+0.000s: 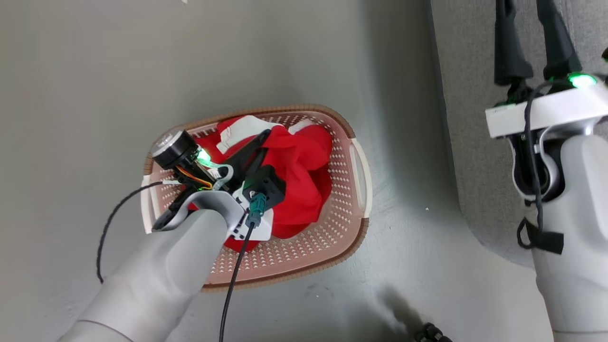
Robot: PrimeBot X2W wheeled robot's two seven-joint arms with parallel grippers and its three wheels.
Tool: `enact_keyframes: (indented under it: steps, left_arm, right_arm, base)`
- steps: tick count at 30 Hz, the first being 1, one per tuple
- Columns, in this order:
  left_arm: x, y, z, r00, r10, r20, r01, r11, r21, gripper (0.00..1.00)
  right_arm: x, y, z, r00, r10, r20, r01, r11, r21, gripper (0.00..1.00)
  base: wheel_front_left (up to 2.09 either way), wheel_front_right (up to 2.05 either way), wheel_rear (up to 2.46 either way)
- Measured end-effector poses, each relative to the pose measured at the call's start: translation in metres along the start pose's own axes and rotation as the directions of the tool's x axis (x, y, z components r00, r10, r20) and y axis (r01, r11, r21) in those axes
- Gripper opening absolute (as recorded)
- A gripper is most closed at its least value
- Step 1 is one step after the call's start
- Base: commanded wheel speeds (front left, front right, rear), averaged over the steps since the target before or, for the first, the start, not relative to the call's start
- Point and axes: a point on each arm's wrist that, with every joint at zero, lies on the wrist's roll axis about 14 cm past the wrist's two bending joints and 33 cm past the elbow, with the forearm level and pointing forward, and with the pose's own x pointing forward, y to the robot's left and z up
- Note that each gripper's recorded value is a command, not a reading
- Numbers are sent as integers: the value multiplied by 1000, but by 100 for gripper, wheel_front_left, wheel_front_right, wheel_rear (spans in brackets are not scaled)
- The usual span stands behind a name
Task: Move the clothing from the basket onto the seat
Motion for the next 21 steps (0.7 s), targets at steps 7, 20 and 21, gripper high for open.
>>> enact_keyframes:
  steps: [7, 20, 21]
  left_arm:
    - [-16, 23, 37, 988, 132, 77, -123, 986, -110, 0]
    - [-69, 86, 92, 899, 401, 174, -360, 905, -226, 0]
    - [-74, 89, 96, 891, 416, 183, -374, 900, -225, 0]
  right_arm:
    - [-8, 10, 7, 1000, 29, 0, -29, 1000, 0, 100]
    - [-22, 57, 28, 981, 192, 15, -191, 981, -38, 100]
    - [-22, 62, 31, 978, 209, 19, -209, 977, -42, 100]
  base:
    - [0, 0, 0]
    - [0, 0, 0]
    - [0, 0, 0]
